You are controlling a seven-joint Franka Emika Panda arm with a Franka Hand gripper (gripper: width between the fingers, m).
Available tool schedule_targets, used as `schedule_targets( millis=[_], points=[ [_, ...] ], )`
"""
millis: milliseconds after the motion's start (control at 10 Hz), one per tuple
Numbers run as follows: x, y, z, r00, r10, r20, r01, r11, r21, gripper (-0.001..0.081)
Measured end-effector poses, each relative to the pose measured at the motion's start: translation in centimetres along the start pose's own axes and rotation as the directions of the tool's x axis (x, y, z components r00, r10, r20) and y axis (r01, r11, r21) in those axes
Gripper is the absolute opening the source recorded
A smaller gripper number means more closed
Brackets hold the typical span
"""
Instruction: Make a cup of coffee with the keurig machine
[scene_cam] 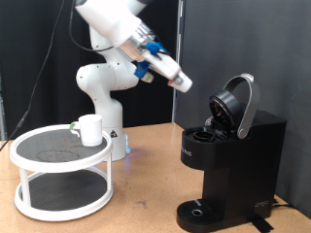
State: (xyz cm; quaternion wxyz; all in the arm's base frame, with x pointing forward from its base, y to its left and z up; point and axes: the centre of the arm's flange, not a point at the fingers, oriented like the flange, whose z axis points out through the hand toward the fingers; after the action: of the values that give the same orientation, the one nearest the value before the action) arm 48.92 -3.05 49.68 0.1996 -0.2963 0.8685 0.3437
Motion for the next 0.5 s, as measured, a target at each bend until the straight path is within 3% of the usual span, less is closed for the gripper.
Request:
schedule_targets(
  millis=[200,500],
  points=[
    [-1.4,0.8,1.7,0.999,-0.024,-0.024,0.024,1.000,-0.012,0.0389],
    [-1.5,1.6,2.1,0.998,-0.037,-0.044,0.035,0.998,-0.053,0.0389]
  ],
)
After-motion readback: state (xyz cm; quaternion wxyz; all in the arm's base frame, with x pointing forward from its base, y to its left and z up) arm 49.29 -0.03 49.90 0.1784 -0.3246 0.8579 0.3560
